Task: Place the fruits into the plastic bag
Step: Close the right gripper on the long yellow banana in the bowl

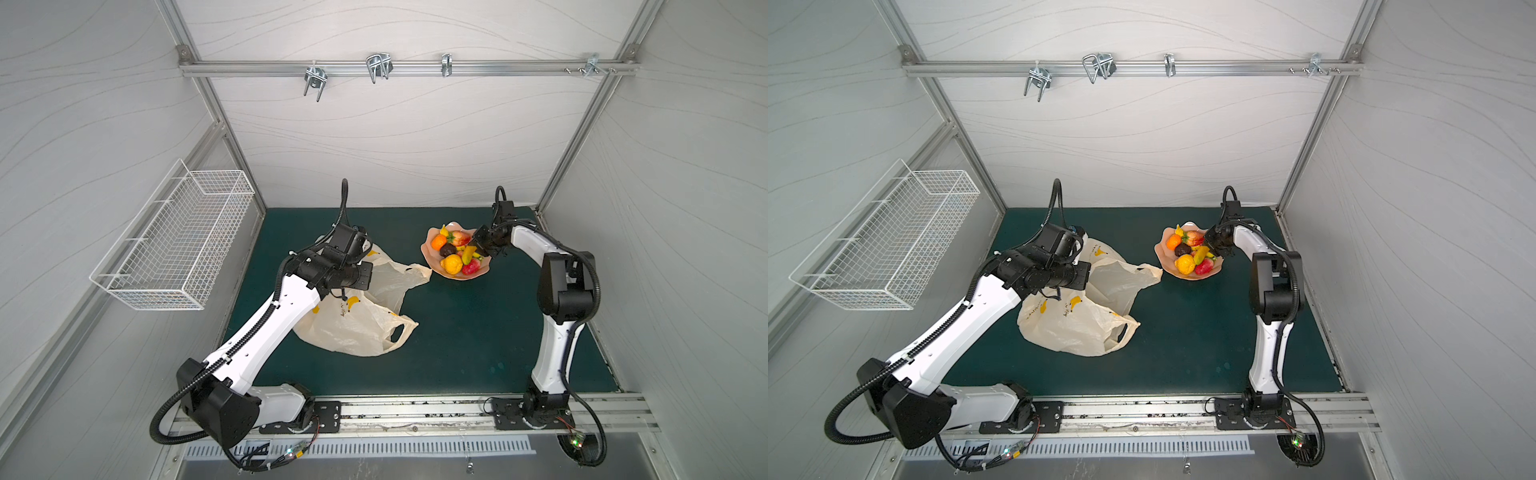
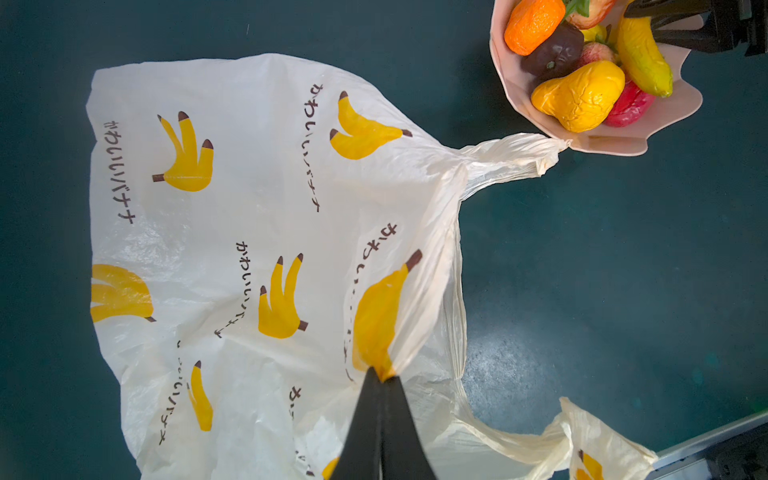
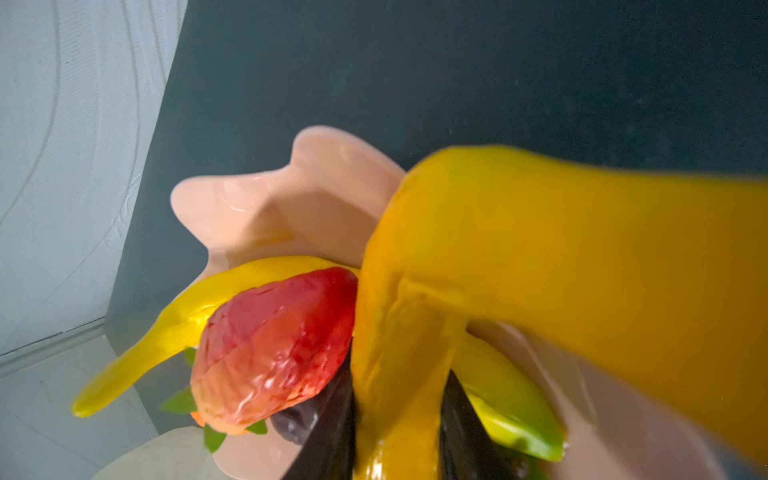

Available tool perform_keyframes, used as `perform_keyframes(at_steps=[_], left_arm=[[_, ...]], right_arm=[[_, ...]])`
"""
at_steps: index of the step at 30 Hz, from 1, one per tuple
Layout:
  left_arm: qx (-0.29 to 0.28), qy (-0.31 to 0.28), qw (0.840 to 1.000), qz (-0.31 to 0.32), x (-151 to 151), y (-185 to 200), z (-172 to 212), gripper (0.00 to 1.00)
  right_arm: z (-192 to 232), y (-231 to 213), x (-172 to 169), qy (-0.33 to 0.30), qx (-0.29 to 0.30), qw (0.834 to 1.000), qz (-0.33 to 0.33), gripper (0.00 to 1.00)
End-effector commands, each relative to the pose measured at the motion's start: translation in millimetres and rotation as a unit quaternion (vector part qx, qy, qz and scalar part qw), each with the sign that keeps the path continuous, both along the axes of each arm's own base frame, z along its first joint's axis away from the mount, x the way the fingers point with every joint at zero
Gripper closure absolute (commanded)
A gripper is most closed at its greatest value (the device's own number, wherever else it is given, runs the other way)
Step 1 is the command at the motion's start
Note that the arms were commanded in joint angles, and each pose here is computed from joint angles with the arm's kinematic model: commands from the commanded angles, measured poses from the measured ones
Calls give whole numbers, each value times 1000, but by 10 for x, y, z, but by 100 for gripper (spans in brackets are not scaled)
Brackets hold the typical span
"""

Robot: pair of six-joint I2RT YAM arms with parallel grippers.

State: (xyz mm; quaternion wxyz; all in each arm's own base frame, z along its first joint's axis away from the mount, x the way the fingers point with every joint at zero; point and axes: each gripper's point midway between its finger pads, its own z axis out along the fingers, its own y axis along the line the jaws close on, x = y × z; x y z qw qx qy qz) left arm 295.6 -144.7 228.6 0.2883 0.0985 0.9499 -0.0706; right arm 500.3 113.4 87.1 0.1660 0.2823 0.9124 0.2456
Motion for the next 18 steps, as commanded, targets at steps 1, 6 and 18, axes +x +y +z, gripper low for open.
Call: perform_keyframes(at_steps=[1,6,18], left_arm=[[-18,-28,999,-1,68,-33,141,100],[-19,-28,999,-1,76,-40,142,100],[-25,-27,999,-1,90,-67,150,100]], right_arm=[[397,26,-12,-41,1,999,8,78],[688,49,-41,-71,12,997,13,79],[1187,243,-359,-121,71,989,51,82]])
